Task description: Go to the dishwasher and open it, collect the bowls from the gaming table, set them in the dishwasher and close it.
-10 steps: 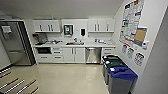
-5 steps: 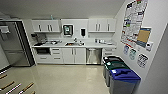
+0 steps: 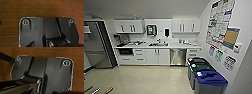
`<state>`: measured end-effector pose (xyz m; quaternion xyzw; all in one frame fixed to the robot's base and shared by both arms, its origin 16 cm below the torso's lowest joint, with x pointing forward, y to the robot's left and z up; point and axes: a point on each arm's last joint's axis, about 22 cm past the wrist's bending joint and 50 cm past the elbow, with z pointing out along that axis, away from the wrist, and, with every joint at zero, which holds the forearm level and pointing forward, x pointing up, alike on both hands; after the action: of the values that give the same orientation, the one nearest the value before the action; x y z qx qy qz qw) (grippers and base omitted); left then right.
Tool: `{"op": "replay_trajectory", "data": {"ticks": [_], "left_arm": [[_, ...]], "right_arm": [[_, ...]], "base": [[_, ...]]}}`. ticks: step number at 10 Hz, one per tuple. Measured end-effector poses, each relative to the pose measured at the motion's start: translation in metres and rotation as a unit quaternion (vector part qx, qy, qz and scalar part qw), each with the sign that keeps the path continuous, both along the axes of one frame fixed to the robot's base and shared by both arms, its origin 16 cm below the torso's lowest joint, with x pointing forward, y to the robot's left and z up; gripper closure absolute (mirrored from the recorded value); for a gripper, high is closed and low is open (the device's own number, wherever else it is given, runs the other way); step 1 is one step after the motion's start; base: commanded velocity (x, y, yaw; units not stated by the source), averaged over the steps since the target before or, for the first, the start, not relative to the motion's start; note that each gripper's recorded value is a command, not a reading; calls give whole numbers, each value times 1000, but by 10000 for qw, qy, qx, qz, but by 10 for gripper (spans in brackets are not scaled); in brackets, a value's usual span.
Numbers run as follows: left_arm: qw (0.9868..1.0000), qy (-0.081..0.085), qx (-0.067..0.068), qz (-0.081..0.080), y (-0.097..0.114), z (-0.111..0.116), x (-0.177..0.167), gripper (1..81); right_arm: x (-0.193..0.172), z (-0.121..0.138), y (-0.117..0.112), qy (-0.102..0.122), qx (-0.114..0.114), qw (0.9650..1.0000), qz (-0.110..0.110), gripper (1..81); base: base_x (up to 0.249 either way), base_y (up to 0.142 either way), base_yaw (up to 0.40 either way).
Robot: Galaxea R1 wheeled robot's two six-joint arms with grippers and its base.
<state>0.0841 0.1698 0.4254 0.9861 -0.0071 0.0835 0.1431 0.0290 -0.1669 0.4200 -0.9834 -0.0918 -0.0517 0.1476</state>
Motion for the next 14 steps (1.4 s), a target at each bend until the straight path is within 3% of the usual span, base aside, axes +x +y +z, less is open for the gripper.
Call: {"op": "replay_trajectory", "data": {"ticks": [5, 9, 14], "left_arm": [[10000, -4, 0, -2, 0, 0, 0, 10], [10000, -7, -45, -7, -7, 1, 1, 10], [10000, -4, 4, -1, 0, 0, 0, 10]], "right_arm": [[0, 0, 0, -2, 0, 10000, 0, 10], [1, 0, -4, -2, -28, 10000, -2, 10], [0, 0, -1, -2, -8, 10000, -1, 10]], "base": [[144, 0, 0], [144, 70, 0], [144, 72, 0]]}}
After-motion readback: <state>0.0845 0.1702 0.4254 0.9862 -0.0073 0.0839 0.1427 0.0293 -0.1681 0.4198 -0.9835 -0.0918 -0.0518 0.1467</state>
